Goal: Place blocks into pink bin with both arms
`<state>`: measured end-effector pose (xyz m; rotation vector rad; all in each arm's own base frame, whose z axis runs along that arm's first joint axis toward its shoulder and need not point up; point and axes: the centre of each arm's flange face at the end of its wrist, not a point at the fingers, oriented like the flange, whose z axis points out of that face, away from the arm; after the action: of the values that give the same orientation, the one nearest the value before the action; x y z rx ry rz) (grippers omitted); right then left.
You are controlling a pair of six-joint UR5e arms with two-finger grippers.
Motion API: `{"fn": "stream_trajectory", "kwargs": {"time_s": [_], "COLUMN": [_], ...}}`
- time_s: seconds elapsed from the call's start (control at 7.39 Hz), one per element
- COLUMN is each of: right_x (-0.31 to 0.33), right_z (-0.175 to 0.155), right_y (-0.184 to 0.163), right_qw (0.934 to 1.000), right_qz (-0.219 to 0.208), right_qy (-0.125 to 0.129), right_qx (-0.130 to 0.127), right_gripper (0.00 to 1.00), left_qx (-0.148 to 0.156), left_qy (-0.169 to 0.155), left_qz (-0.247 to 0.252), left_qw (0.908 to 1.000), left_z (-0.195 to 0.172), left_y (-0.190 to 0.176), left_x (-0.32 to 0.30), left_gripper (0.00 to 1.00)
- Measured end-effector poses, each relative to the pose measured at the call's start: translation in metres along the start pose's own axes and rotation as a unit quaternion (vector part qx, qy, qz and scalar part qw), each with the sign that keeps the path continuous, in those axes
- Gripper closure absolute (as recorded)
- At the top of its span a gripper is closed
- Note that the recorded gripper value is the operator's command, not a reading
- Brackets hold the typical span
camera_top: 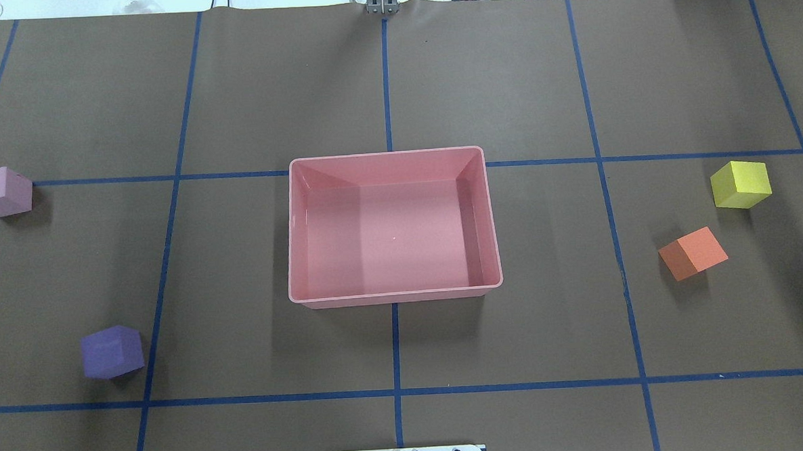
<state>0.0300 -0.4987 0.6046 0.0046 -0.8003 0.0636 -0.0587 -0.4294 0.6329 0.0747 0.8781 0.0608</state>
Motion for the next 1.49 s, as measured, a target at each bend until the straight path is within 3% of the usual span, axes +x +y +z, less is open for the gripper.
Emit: {"fn": "stream_trajectory", "kwargs": {"time_s": [0.81, 1.22, 1.49], "right_x": [0.001, -0.03, -0.115], "right_z": [0.0, 0.014, 0.037], "right_y": [0.014, 0.034, 0.055], "right_qw": [1.0, 0.9968, 0.9959], "right_qz": [-0.002, -0.039, 0.018], "right_qy": [-0.006, -0.065, -0.088], "right_qx": [0.001, 0.026, -0.007], "right_gripper": [0.0, 0.0, 0.0], "left_qx": [0.009, 0.011, 0.02], "left_qy": [0.0, 0.001, 0.0], "left_qz": [0.015, 0.017, 0.027], "left_qw": [0.9998, 0.9998, 0.9994], "left_z": [-0.006, -0.007, -0.009], "left_y": [0.009, 0.006, 0.004], "left_x": [0.007, 0.009, 0.012], "left_gripper": [0.0, 0.0, 0.0]}}
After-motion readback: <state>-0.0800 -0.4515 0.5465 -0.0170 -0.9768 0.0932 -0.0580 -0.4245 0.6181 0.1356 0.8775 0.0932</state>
